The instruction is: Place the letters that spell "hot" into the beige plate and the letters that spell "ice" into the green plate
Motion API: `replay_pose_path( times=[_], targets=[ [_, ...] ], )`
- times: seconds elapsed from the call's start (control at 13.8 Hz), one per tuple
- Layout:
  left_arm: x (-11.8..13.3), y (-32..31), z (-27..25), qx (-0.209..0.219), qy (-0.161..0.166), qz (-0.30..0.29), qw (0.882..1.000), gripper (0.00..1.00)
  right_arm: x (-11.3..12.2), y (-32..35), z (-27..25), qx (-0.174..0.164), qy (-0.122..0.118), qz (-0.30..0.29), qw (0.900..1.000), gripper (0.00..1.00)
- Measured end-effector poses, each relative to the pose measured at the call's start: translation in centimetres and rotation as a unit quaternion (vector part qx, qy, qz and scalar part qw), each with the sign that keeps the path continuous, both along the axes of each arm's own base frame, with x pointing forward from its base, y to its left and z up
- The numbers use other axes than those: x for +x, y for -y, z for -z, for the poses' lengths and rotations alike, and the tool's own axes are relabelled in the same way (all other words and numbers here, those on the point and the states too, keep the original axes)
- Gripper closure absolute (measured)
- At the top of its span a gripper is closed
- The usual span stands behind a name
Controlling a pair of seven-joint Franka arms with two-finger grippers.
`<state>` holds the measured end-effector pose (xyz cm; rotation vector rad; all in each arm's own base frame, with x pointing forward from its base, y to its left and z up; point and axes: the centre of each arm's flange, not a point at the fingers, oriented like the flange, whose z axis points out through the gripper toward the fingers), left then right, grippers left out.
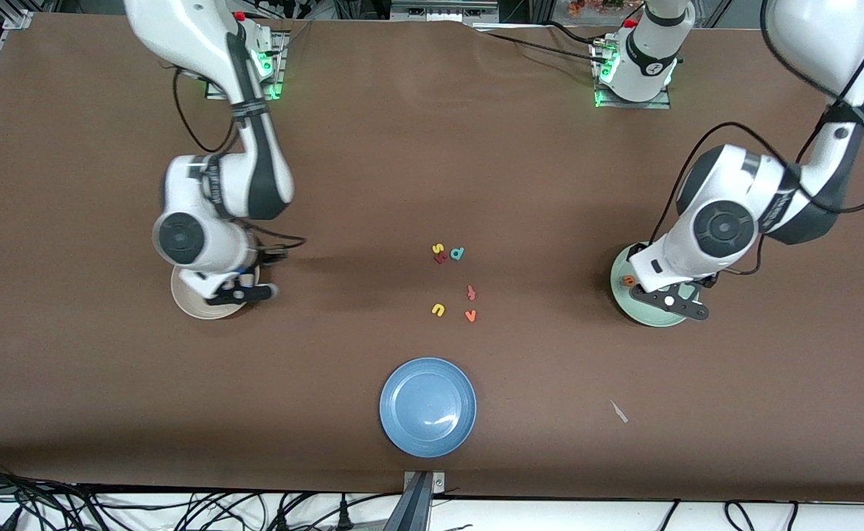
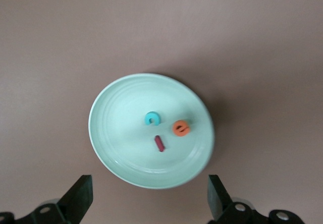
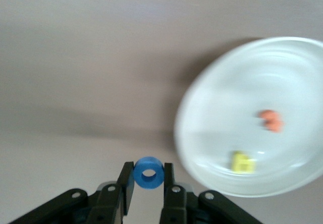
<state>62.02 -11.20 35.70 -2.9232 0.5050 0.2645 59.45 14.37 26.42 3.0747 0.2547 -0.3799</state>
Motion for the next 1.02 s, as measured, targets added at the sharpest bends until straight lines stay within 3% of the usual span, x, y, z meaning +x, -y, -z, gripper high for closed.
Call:
replay_pose_path(
  times=[0.15,0.29,0.36,0.58,0.87,1.02],
  targets=[
    [1.2,0.5,-5.0,-0.017,0.019,-0.014,1.0,0.0,-0.1,3.8,0.2,0.002,0.006,-0.026,1.0,0.73],
    [1.8,1.0,-10.2,-0.019,0.03,-0.02,0.999,0.0,-0.3,5.6,1.1,-0.001,0.027,-0.052,0.998,0.73],
    [1.8,0.7,-13.1,-0.017,0.031,-0.027,0.999,0.0,-0.5,6.1,1.6,-0.003,0.034,-0.052,0.998,0.69],
    [1.4,-1.1,-21.3,-0.031,0.056,-0.056,0.996,0.0,-0.5,4.7,1.3,-0.006,0.038,-0.001,0.999,0.38],
    [-1.6,-1.4,-26.2,-0.077,0.062,-0.093,0.991,0.0,1.7,0.2,-4.7,-0.001,0.014,0.06,0.998,0.0],
    [-3.1,-2.2,-27.9,-0.071,0.074,-0.108,0.989,0.0,2.6,-1.3,-7.8,-0.001,0.017,0.089,0.996,0.0]
  ],
)
